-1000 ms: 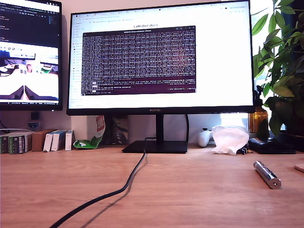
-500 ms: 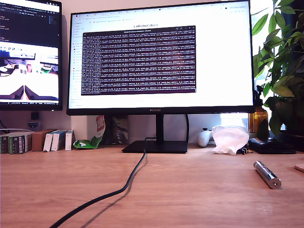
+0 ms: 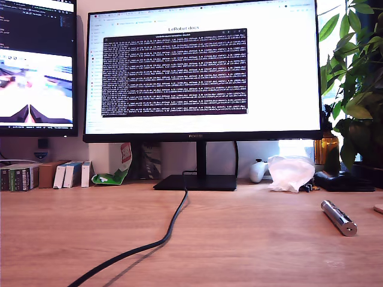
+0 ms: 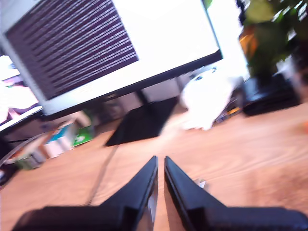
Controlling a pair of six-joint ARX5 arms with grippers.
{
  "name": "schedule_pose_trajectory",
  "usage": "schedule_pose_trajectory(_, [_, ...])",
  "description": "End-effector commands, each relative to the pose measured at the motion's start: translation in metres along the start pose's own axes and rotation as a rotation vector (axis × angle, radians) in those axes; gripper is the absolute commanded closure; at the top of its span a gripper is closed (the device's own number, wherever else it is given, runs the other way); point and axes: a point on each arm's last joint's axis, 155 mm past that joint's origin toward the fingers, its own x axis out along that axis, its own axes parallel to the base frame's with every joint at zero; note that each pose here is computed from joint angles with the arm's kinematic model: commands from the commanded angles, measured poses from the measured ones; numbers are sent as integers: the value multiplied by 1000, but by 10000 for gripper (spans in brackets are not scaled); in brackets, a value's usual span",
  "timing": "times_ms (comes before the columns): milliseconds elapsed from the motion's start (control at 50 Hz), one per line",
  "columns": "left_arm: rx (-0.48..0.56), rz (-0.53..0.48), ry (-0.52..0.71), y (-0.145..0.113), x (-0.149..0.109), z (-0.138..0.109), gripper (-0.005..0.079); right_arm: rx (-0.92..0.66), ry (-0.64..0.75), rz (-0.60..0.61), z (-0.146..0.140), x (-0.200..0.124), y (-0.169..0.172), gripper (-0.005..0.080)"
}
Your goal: Pick the metallic laser pointer with your right arm, pass it to your left arm, then place it down to the left side of the table
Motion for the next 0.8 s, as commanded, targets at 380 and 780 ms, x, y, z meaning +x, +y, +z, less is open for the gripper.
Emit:
schedule_pose_trajectory(380, [221,-98,-20,-42,3,51,764,44,220,-87,31,3,15,745])
schedule_pose_trajectory(780, [508,-108,222,-40,40,40,752,134,618,-223,21,61,3,560])
